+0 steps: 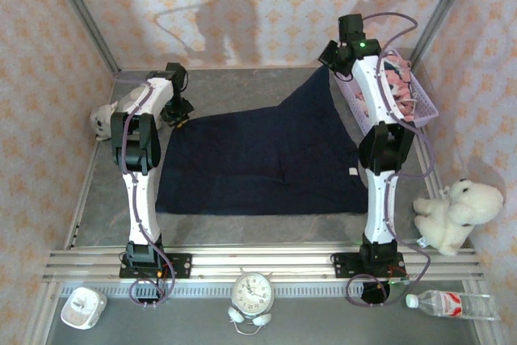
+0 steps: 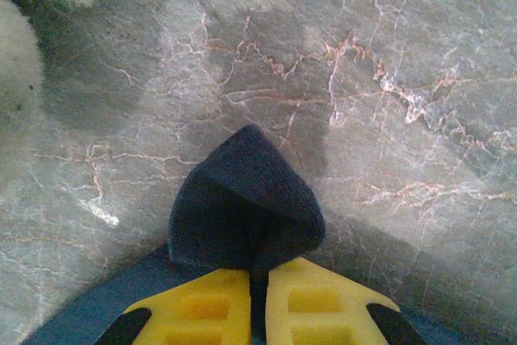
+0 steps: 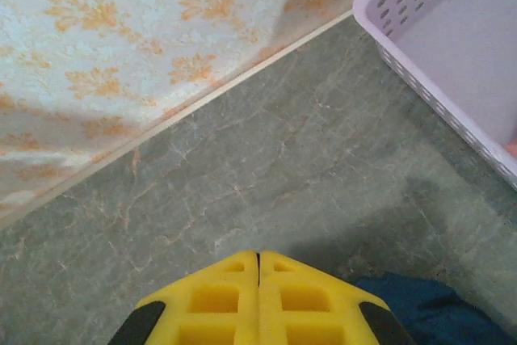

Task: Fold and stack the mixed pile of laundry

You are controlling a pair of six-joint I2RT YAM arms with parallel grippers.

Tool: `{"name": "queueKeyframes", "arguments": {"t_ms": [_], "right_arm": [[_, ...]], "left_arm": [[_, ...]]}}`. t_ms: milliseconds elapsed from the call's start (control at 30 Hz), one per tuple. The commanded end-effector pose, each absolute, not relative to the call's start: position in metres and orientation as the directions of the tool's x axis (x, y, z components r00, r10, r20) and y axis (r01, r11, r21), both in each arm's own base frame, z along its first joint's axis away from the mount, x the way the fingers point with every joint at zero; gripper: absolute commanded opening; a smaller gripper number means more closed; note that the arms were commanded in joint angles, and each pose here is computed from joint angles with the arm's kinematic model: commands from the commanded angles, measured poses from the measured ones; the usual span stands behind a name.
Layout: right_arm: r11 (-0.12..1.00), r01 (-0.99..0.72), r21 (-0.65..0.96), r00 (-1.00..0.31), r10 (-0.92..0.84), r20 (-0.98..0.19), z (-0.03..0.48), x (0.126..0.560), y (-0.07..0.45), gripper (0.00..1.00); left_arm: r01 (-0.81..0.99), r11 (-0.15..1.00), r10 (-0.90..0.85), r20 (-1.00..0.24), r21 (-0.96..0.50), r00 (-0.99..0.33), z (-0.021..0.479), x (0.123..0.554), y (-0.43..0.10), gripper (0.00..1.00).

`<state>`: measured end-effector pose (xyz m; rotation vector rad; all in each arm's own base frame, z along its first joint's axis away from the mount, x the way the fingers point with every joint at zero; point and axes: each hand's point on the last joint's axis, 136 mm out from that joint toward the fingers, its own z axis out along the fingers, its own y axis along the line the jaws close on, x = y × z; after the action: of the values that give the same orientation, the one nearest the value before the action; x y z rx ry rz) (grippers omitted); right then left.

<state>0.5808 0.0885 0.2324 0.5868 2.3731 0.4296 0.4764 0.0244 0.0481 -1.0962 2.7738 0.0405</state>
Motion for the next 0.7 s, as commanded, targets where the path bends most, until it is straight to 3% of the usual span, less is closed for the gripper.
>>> {"name": "queueKeyframes", "arguments": {"t_ms": [0,267,533,667], "right_arm": [[0.857,0.28,0.433,-0.677,0.496,-0.543,0.259,0.566,0.084,0.0],[0.868,0.315,0.384,-0.728,0.481,-0.489,0.265,0.5,0.074,0.0],[0.856,0.401,0.326,-0.747,0.512,-0.424,0.261,0.385,0.052,0.0],[0.814,0.47,0.341,-0.703,0.578,-0.413,0.259,0.325,0.039,0.0]], "left_arm": [[-0.658,0.751,-0.655,-0.194,-0.055,-0.731,0.09,0.469,0.03,0.1],[-0.641,0.761,-0.644,-0.232,-0.101,-0.729,0.121,0.443,0.024,0.1],[-0.62,0.784,-0.596,-0.265,0.01,-0.758,0.124,0.376,0.03,0.1],[-0.614,0.788,-0.588,-0.232,0.054,-0.775,0.11,0.34,0.026,0.18]]}}
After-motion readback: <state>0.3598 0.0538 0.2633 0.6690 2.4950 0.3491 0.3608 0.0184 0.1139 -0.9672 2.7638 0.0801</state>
